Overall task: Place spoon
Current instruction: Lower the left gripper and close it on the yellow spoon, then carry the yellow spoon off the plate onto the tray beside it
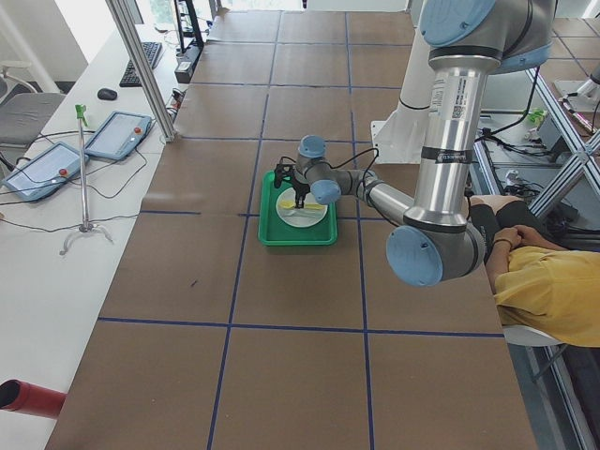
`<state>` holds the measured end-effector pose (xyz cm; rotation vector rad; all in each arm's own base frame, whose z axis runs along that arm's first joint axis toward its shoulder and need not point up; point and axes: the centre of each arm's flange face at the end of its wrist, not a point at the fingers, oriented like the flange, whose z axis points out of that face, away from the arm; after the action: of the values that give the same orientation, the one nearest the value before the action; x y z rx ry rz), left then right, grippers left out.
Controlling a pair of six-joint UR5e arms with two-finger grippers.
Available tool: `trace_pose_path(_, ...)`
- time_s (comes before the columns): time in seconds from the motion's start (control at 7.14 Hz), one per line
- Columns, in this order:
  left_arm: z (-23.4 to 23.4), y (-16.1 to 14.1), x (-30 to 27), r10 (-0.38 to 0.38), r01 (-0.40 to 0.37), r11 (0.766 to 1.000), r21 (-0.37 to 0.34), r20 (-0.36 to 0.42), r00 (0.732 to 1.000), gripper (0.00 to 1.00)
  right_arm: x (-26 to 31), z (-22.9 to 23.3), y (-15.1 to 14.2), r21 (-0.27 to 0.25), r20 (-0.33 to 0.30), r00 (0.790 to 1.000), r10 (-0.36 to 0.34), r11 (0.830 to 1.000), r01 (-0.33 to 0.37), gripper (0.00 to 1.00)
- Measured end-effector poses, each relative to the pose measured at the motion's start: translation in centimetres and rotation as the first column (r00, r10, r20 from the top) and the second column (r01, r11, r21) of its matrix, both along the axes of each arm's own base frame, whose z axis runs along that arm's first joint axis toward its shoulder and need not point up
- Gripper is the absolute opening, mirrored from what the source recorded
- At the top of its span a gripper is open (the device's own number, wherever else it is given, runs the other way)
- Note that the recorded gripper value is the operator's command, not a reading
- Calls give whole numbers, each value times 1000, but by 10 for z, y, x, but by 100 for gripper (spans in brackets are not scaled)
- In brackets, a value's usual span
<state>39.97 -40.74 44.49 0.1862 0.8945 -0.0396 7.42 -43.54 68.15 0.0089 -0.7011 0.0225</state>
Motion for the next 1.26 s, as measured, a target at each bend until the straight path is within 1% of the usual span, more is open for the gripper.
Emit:
trace_pose_path(0.42, -18, 0, -8, -2, 3, 1000, 4, -5, 1000, 0, 0, 0, 0, -1, 0, 1000, 0, 1000, 0, 100)
trace_pose_path(0.56, -34, -4, -3, -8, 8, 1000, -10, 5, 1000, 0, 0, 0, 0, -1, 0, 1000, 0, 1000, 0, 100)
trace_pose_path(0.84, -73, -23, 29, -42, 43, 997, -65, 9, 999, 0, 0, 0, 0, 0, 0, 1000, 0, 1000, 0, 100)
trace_pose_path(0.98, -82, -29, 42, -59, 59, 994, -88, 11, 998, 7, 0, 0, 0, 0, 0, 1000, 0, 1000, 0, 100)
trace_pose_path(1.12, -85, -32, 48, -67, 67, 993, -99, 12, 998, 58, 0, 0, 0, -1, 0, 1000, 0, 1000, 0, 100)
trace_pose_path(1.26, -86, -33, 50, -69, 69, 993, -100, 11, 998, 99, 0, 0, 0, -1, 0, 1000, 0, 1000, 0, 100)
